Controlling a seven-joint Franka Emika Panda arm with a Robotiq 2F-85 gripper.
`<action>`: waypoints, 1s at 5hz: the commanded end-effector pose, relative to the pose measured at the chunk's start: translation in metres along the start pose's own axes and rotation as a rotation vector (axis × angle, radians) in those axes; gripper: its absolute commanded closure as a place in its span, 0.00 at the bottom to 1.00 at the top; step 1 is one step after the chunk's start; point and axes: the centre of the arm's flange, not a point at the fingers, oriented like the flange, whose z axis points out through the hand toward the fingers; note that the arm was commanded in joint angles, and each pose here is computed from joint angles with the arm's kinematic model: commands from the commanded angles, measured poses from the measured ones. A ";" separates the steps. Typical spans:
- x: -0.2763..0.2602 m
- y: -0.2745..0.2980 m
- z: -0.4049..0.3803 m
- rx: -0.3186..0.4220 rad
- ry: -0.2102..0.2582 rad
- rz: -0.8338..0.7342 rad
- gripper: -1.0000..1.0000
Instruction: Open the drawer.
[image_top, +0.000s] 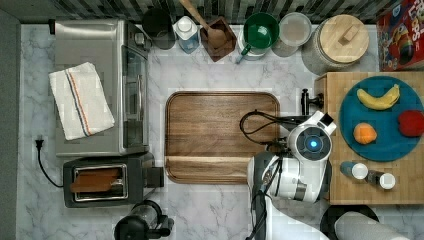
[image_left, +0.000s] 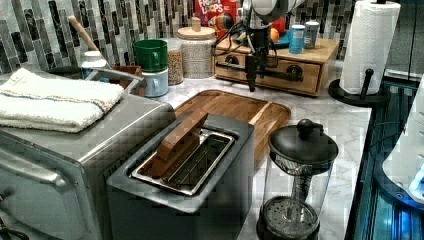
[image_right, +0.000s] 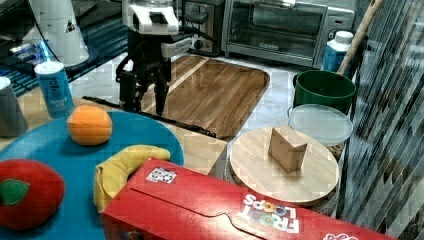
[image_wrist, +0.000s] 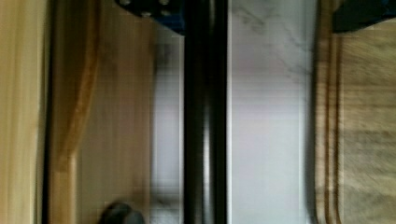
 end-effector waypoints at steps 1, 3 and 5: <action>0.044 -0.120 -0.010 -0.008 0.090 -0.065 0.00; 0.028 -0.192 -0.034 0.003 0.072 -0.023 0.00; 0.011 -0.241 -0.049 0.007 0.092 -0.042 0.00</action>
